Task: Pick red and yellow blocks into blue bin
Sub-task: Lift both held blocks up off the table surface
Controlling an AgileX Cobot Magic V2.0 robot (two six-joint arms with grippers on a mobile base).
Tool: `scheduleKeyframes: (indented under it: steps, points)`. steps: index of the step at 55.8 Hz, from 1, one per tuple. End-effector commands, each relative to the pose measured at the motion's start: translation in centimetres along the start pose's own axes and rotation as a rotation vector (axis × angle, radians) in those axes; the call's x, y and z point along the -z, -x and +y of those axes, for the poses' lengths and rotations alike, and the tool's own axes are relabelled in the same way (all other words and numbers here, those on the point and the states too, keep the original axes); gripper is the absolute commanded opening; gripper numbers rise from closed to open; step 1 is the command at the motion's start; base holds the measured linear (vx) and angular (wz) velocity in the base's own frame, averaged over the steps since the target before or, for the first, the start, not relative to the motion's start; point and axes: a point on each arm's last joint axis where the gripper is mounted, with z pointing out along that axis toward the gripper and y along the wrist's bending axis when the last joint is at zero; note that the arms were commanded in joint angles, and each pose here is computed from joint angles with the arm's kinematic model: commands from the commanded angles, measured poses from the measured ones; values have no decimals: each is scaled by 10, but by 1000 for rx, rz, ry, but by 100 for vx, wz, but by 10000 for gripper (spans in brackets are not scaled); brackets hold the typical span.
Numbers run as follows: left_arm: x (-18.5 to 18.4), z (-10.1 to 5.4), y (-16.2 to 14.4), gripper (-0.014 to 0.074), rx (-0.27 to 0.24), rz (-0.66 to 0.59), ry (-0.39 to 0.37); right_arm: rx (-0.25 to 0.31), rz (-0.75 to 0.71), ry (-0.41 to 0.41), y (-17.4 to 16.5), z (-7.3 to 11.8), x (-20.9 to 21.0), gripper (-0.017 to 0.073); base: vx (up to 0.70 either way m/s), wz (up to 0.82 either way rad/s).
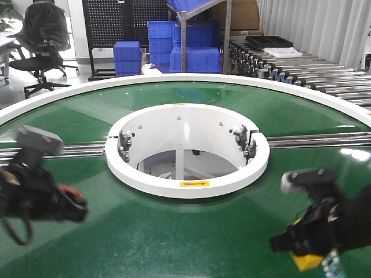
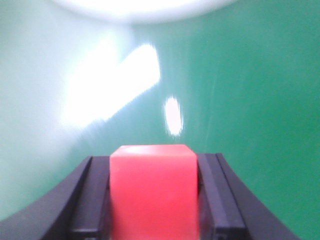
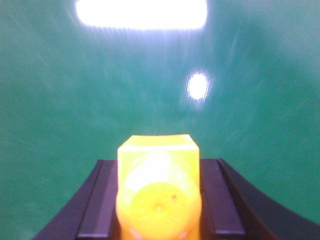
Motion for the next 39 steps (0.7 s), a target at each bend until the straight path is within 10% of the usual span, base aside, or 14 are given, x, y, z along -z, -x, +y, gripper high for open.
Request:
scheduleKeyframes:
  steps: [1, 22, 39]
  points:
    - [54, -2, 19, -1, 8, -208, 32, 28, -222, -14, 14, 1, 57, -11, 0, 0]
    - [133, -17, -57, -1, 63, -522, 107, 30, -756, -51, -73, 7, 155, -11, 0, 0]
    - [134, -20, -80, -1, 69, -561, 121, 29, -861, -60, -91, 8, 169, -11, 0, 0]
